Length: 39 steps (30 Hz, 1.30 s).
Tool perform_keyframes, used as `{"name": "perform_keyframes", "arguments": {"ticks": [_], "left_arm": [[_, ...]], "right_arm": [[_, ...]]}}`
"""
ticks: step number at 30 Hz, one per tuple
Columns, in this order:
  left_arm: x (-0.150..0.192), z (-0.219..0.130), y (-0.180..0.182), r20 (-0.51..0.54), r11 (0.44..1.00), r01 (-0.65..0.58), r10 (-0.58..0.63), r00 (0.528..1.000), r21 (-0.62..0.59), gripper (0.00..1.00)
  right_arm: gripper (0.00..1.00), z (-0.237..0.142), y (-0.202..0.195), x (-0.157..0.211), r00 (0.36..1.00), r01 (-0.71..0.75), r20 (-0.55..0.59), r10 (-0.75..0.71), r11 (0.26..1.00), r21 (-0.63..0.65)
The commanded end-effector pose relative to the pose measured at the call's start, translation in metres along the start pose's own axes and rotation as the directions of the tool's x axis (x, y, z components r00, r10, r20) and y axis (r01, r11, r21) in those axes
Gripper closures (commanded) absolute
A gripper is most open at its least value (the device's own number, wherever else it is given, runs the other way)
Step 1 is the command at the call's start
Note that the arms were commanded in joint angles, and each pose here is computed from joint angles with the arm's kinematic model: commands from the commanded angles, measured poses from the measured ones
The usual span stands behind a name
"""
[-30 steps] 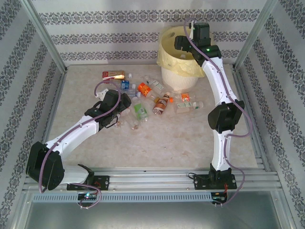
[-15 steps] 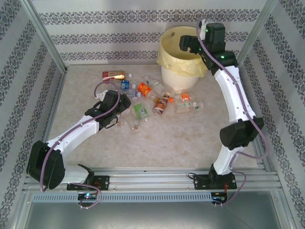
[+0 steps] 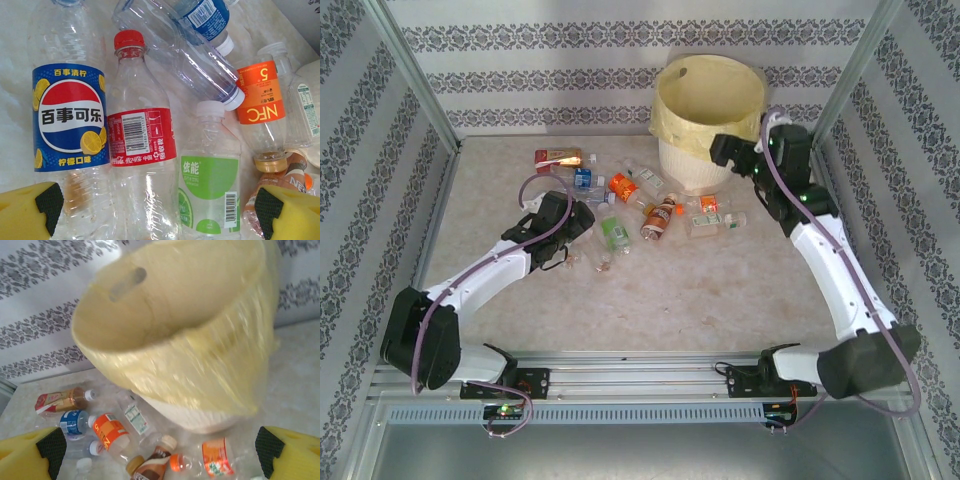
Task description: Put the plastic bottles in the bin
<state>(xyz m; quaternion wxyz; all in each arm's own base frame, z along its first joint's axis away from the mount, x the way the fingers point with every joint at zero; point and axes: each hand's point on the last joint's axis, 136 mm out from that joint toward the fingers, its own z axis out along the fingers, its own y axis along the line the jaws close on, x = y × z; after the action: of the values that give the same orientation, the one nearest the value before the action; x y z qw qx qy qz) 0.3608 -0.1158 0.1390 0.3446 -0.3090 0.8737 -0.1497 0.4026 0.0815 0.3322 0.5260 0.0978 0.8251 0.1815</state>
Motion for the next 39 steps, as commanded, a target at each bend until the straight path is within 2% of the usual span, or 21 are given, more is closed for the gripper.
{"name": "perform_keyframes", "arguments": {"ticks": [1,4,8,12,18,21,23,27,34,39], "left_arm": [[-0.005,0.004,-0.004,0.01,0.999,0.036,-0.036,0.999,0.022,0.01],[-0.004,0.007,-0.004,0.002,0.999,0.043,-0.043,0.999,0.024,0.01],[-0.001,0.01,-0.004,-0.012,0.999,0.046,-0.046,0.999,0.023,0.01],[-0.002,0.01,-0.004,-0.012,0.999,0.044,-0.044,0.999,0.024,0.01],[-0.002,0.01,-0.002,-0.011,0.999,0.048,-0.048,0.999,0.014,0.01],[-0.002,0.01,-0.003,-0.013,0.999,0.045,-0.045,0.999,0.018,0.01],[-0.002,0.01,-0.003,-0.012,0.999,0.046,-0.045,0.999,0.017,0.01],[-0.004,0.009,-0.005,-0.012,0.999,0.044,-0.044,0.999,0.021,0.01],[-0.004,0.008,-0.006,-0.013,0.999,0.045,-0.044,0.999,0.018,0.01],[-0.005,0.008,-0.007,-0.015,0.999,0.035,-0.035,0.999,0.013,0.01]], "right_arm": [[0.02,-0.006,-0.023,0.011,0.991,-0.122,0.056,0.12,0.992,0.041],[0.02,0.0,-0.053,0.045,0.97,-0.243,0.023,0.242,0.964,0.111],[0.02,0.014,-0.084,0.089,0.903,-0.42,-0.026,0.428,0.895,0.147],[0.02,0.029,-0.111,0.113,0.832,-0.529,-0.066,0.551,0.824,0.204],[0.02,0.056,-0.13,0.146,0.732,-0.619,-0.132,0.668,0.734,0.281],[0.03,0.066,-0.14,0.157,0.698,-0.649,-0.108,0.707,0.69,0.32],[0.12,0.074,-0.145,0.157,0.694,-0.665,-0.078,0.716,0.678,0.313],[0.14,0.09,-0.15,0.165,0.656,-0.702,-0.068,0.752,0.641,0.311],[0.24,0.114,-0.159,0.192,0.547,-0.781,-0.062,0.835,0.535,0.322],[0.34,0.126,-0.161,0.202,0.505,-0.812,-0.064,0.861,0.499,0.304]]}}
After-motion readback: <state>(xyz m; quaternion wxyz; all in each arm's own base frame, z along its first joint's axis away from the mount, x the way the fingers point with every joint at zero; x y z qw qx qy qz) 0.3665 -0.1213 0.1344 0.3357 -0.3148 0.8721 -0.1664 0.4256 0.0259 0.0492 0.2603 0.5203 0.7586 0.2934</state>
